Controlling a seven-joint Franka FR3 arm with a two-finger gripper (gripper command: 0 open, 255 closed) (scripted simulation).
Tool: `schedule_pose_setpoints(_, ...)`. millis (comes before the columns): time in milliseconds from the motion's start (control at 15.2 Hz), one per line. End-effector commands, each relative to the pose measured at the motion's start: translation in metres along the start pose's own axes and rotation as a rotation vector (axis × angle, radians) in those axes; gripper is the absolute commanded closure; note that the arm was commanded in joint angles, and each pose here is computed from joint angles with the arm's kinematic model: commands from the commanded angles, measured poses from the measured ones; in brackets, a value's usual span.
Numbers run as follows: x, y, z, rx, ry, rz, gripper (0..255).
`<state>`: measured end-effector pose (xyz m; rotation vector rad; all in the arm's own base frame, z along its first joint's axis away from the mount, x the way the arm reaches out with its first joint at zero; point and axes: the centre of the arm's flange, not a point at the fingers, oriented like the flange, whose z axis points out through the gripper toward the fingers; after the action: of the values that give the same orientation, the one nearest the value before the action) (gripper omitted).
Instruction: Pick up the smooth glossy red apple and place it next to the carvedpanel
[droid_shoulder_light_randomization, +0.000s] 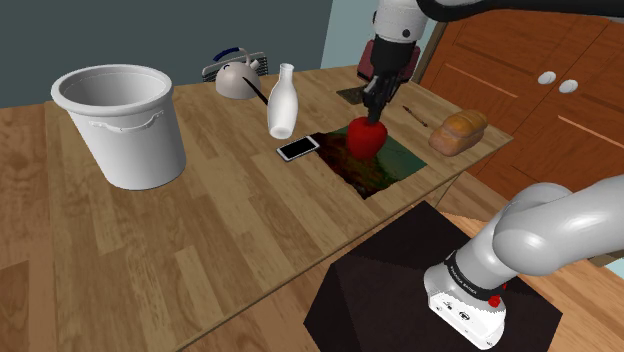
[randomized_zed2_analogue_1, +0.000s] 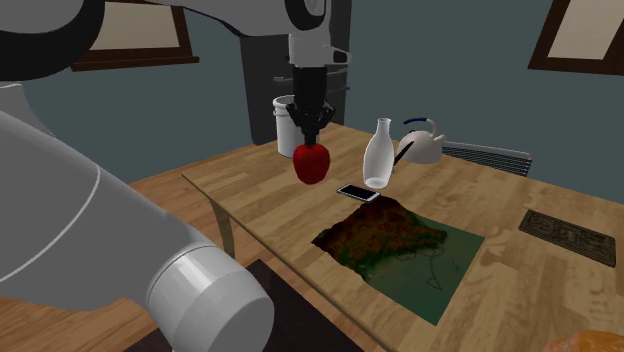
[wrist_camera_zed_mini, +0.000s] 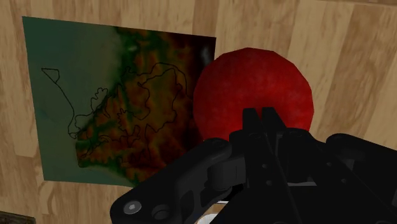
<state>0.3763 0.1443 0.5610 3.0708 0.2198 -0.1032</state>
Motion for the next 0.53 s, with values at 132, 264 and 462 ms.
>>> schedule_pose_setpoints(132,0.008,0.024,-0.004,0.0,0.0,0.0,255)
schedule_pose_setpoints(264,0.016,0.049,0.001,0.0,0.0,0.0,255)
schedule_pose_setpoints(462,0.029,0.086,0.008,0.0,0.0,0.0,255)
